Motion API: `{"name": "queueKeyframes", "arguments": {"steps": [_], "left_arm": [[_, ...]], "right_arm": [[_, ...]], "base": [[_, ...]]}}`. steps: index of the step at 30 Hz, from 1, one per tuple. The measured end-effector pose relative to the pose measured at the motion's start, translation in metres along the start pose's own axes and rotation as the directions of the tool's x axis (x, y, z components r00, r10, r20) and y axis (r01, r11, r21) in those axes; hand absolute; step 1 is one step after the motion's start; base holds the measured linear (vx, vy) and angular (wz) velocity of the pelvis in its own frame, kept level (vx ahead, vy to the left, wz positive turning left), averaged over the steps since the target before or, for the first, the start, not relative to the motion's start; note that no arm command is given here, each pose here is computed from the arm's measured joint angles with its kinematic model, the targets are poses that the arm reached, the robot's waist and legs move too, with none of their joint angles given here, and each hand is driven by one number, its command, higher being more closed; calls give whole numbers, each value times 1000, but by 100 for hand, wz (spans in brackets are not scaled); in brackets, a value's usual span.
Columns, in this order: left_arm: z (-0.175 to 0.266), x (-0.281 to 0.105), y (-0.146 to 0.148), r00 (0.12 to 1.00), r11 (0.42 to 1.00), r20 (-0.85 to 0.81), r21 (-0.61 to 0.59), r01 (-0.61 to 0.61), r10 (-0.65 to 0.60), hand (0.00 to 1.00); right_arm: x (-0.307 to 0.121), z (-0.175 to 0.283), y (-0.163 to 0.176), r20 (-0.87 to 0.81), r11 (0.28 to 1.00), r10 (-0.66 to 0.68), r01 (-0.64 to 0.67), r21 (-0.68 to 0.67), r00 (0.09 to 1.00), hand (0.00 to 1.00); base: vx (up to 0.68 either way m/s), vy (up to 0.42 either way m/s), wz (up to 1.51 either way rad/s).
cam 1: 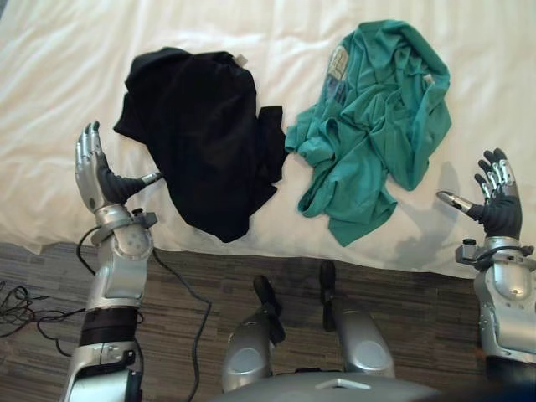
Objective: Tidy the bed and pick cloth on bed and put in laundry
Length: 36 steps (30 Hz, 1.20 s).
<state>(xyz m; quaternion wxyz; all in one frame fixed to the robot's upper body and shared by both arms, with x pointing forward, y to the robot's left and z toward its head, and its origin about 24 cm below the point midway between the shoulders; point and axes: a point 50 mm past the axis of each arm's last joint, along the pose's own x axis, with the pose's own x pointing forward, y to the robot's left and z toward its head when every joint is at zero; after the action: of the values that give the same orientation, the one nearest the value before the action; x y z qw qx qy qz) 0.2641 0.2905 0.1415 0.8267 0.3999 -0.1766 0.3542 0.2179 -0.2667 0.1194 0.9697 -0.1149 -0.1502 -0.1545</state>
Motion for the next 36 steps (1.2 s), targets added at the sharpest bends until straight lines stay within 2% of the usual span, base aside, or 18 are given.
{"name": "queueKeyframes", "arguments": {"steps": [4, 9, 13, 18, 19, 25, 32, 36], "left_arm": [[13, -2, 2, 999, 985, 31, -174, 14, -9, 0], [28, -23, -17, 995, 960, 61, -265, 92, -79, 0], [44, -32, -38, 981, 965, 113, -192, 178, -158, 0], [52, -30, -53, 977, 960, 52, -182, 212, -206, 0], [54, -28, -54, 982, 964, 38, -188, 189, -185, 100], [63, -28, -61, 978, 946, 29, -248, 209, -208, 100], [64, -17, -60, 970, 956, 49, -162, 243, -238, 100], [57, -20, -68, 945, 931, 45, -166, 326, -323, 100]], "right_arm": [[-15, 2, 6, 2, 999, 4, -4, 34, 1000, 0], [-23, 12, 18, 54, 996, 56, -59, 63, 997, 0], [-24, 27, 27, 136, 988, 94, -109, 106, 986, 0], [-22, 39, 28, 205, 977, 112, -145, 154, 972, 0], [-23, 40, 28, 210, 977, 117, -151, 151, 971, 0], [-21, 59, 23, 306, 978, 139, -180, 109, 942, 0], [-18, 74, 24, 381, 975, 151, -202, 96, 912, 0], [-16, 81, 20, 433, 987, 129, -156, 28, 892, 0]], "base": [[65, -24, 1], [78, -44, -6], [62, -33, -5], [98, -75, -9], [132, -36, -5], [87, 39, 2], [56, 87, -1], [28, 134, -20]]}}
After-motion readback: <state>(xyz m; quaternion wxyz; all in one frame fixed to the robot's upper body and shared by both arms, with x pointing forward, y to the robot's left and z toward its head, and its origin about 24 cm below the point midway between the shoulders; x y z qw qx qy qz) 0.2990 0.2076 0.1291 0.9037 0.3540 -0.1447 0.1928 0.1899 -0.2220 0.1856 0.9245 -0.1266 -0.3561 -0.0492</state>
